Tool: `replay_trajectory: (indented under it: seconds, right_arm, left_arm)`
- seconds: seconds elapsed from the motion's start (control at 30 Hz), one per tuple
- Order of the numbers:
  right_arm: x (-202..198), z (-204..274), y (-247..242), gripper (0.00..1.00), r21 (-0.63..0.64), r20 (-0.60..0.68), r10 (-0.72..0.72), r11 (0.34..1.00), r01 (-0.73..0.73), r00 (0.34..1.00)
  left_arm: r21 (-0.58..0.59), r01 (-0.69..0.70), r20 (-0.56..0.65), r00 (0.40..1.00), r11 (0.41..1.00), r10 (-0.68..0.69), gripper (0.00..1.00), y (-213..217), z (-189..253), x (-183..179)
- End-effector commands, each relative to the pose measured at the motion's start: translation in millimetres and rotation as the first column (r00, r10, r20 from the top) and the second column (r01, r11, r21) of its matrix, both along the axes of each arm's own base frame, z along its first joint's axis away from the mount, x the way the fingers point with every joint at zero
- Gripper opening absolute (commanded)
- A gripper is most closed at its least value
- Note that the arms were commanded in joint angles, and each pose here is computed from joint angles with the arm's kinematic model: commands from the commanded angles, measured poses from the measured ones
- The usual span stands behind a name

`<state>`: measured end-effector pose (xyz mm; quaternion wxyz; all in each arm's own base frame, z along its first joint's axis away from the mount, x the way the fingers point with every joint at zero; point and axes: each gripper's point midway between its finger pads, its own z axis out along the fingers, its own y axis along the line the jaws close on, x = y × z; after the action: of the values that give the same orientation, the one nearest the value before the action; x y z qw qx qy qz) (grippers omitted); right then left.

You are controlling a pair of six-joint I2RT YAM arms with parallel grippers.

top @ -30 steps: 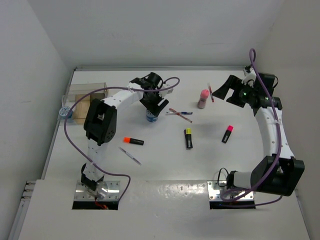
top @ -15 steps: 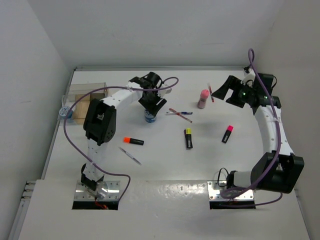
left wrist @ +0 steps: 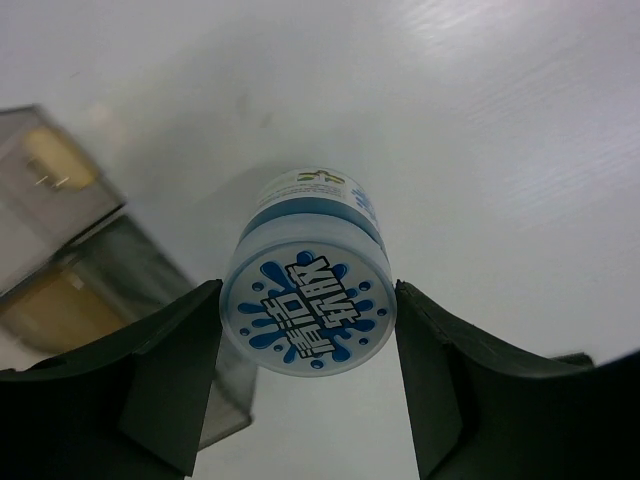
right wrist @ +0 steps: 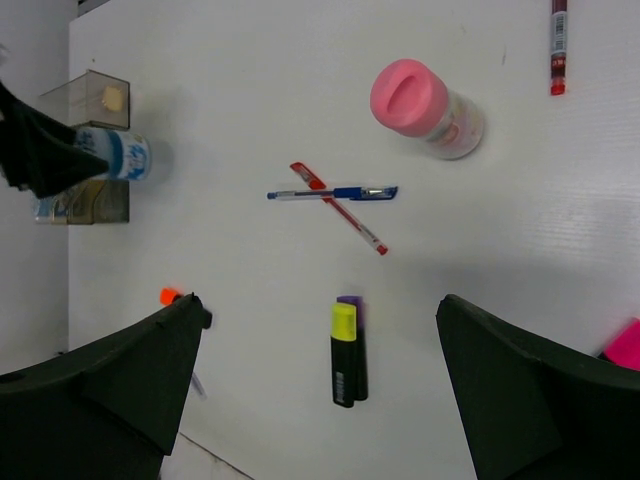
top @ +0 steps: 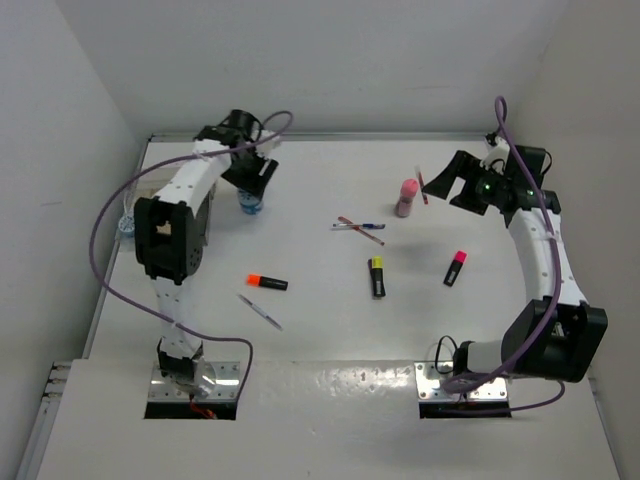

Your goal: Sort the stationery into containers

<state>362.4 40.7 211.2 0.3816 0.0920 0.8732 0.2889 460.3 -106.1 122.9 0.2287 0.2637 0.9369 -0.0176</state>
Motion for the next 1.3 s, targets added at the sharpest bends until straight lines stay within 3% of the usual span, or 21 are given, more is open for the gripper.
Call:
replay_trajectory:
  seconds: [0.0, 0.33, 0.53, 0.8, 1.27]
  right_arm:
    - [15, 21, 8, 0.97, 0.001, 0.076, 0.04, 0.999, -0.041, 0.996]
    - [25, 25, 31, 0.97, -0.002, 0.078, 0.11, 0.994, -0.11, 0.991]
    - [34, 30, 43, 0.97, 0.0, 0.078, 0.144, 0.989, -0.145, 0.986]
    - [39, 29, 53, 0.97, -0.017, 0.069, 0.189, 0.982, -0.188, 0.98]
    - [41, 27, 52, 0.98, -0.043, 0.065, 0.214, 0.976, -0.212, 0.975]
  left_arm:
    - [-0.028, -0.093, 0.142, 0.985, 0.995, 0.096, 0.34, 52, 72, 5]
    - [0.01, -0.378, 0.256, 0.896, 0.926, 0.363, 0.31, 200, 123, 10]
    - [0.051, -0.468, 0.247, 0.862, 0.882, 0.443, 0.29, 257, 114, 3]
    - [0.125, -0.549, 0.259, 0.822, 0.826, 0.507, 0.29, 304, 98, -4]
    - [0.197, -0.593, 0.26, 0.8, 0.781, 0.541, 0.25, 334, 61, 4]
